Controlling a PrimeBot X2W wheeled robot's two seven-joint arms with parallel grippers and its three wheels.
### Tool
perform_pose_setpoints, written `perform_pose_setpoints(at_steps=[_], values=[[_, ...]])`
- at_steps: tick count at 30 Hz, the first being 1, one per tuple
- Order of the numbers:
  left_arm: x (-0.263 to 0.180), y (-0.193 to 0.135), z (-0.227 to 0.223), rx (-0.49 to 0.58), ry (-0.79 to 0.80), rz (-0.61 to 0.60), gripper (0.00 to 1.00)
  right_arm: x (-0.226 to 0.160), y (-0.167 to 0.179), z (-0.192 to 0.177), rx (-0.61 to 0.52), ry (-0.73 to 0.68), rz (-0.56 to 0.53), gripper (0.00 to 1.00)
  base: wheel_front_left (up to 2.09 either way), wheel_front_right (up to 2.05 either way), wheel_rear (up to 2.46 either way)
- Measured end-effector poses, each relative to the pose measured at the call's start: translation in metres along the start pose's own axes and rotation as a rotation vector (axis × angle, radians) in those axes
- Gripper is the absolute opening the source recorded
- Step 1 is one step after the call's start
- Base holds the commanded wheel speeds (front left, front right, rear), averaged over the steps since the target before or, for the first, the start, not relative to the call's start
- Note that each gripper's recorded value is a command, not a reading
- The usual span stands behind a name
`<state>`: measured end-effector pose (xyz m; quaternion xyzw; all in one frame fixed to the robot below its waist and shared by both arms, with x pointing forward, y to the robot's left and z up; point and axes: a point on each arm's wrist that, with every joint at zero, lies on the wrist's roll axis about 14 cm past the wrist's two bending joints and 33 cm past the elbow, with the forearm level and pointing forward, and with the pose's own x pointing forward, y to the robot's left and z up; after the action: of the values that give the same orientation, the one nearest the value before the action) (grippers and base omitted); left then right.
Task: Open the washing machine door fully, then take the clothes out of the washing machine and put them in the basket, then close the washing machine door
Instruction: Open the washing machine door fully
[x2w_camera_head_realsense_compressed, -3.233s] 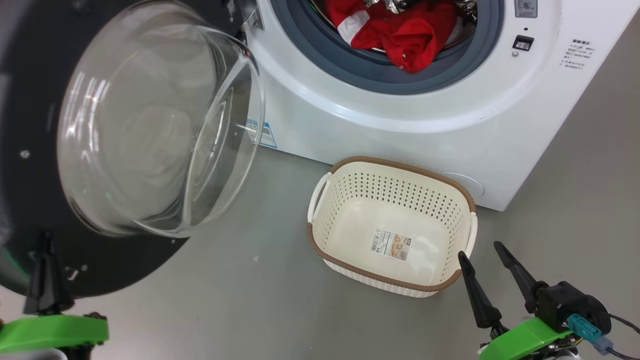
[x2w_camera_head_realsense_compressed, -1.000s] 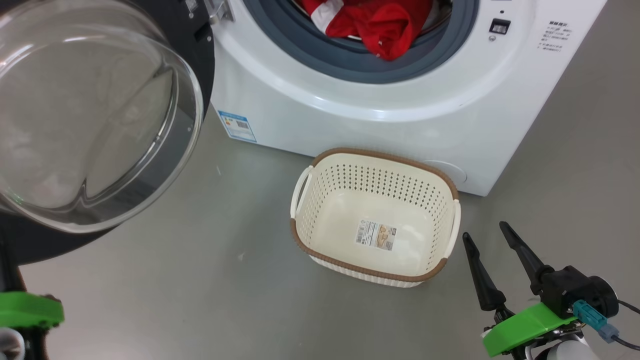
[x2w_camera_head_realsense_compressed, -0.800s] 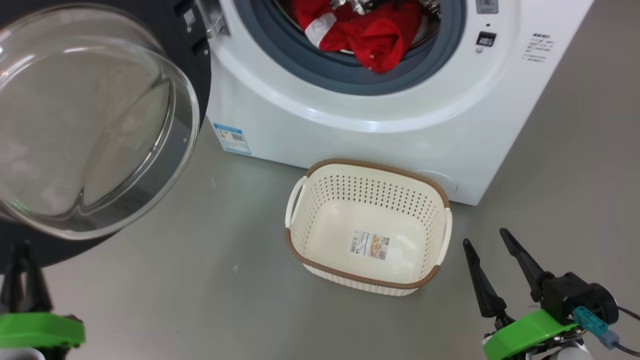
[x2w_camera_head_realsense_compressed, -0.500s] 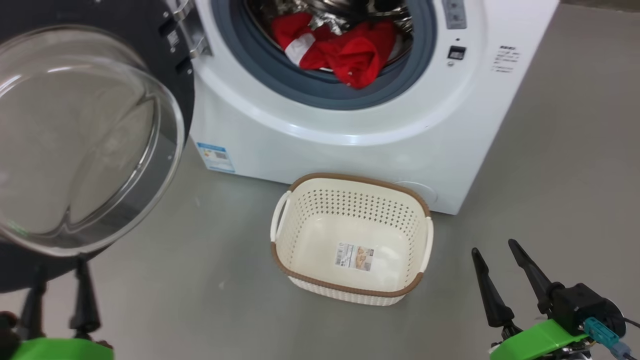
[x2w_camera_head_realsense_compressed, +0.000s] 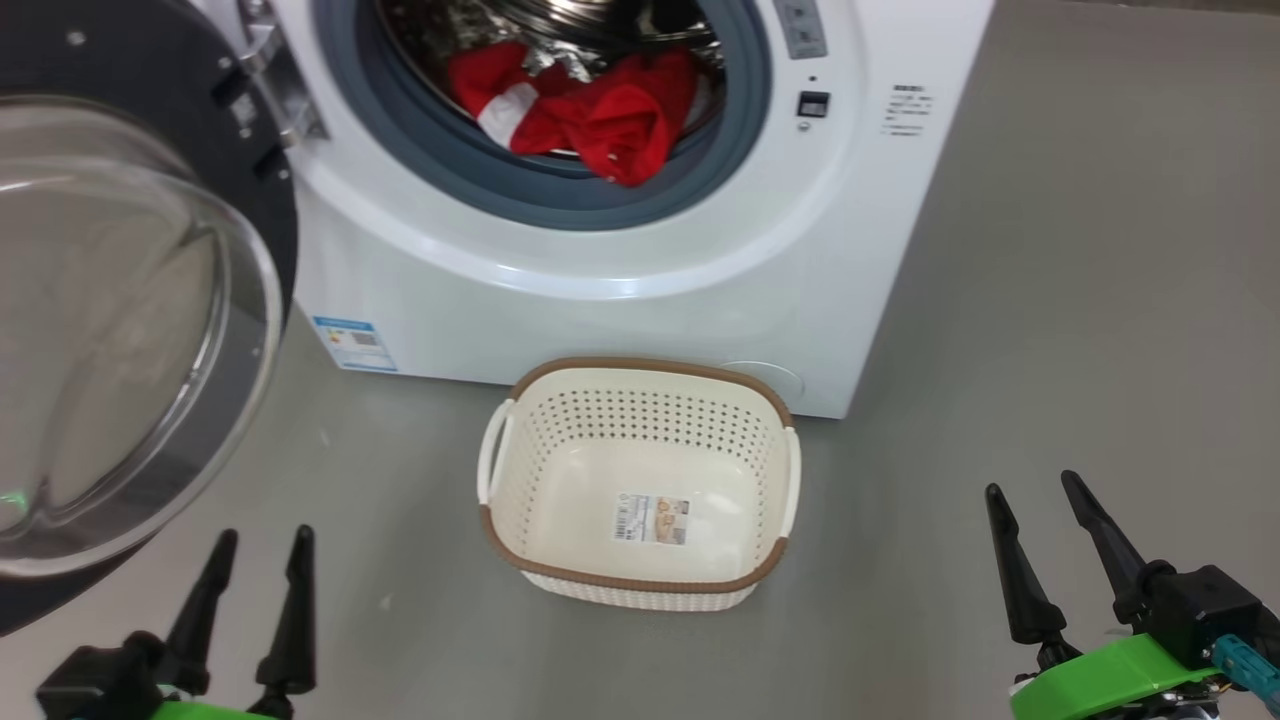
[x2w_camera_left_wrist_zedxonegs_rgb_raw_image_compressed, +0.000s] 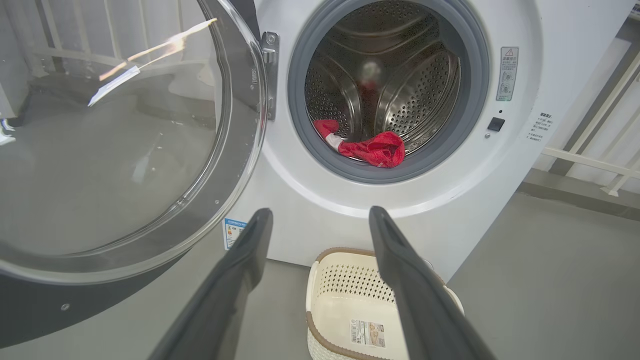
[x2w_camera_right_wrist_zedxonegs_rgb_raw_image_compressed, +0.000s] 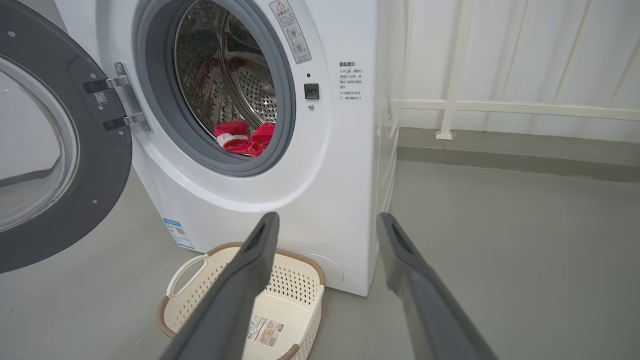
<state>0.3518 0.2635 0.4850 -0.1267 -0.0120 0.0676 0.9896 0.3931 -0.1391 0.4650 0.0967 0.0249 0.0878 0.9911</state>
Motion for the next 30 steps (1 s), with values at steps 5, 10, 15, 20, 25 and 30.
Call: perform_pose_setpoints(at_steps=[5,10,15,20,25,30], values=[[0.008,-0.026,-0.008,-0.01,0.022,-0.079,1.0,-0.008,-0.015,0.004,-0.003,-0.01,-0.047,1.0,0.0,0.0,0.0],[0.014,-0.044,-0.012,-0.014,0.033,-0.135,1.0,-0.018,-0.028,0.003,-0.003,-0.009,-0.094,1.0,0.0,0.0,0.0],[0.019,-0.061,-0.017,-0.026,0.044,-0.185,1.0,-0.027,-0.039,0.004,-0.001,-0.012,-0.131,1.0,0.0,0.0,0.0],[0.021,-0.08,-0.018,-0.033,0.047,-0.244,1.0,-0.035,-0.048,0.007,0.0,-0.021,-0.168,1.0,0.0,0.0,0.0],[0.021,-0.087,-0.019,-0.031,0.051,-0.269,1.0,-0.046,-0.056,0.005,0.0,-0.014,-0.198,1.0,0.0,0.0,0.0],[0.023,-0.089,-0.018,-0.034,0.049,-0.278,1.0,-0.049,-0.059,0.005,0.003,-0.014,-0.213,1.0,0.0,0.0,0.0]])
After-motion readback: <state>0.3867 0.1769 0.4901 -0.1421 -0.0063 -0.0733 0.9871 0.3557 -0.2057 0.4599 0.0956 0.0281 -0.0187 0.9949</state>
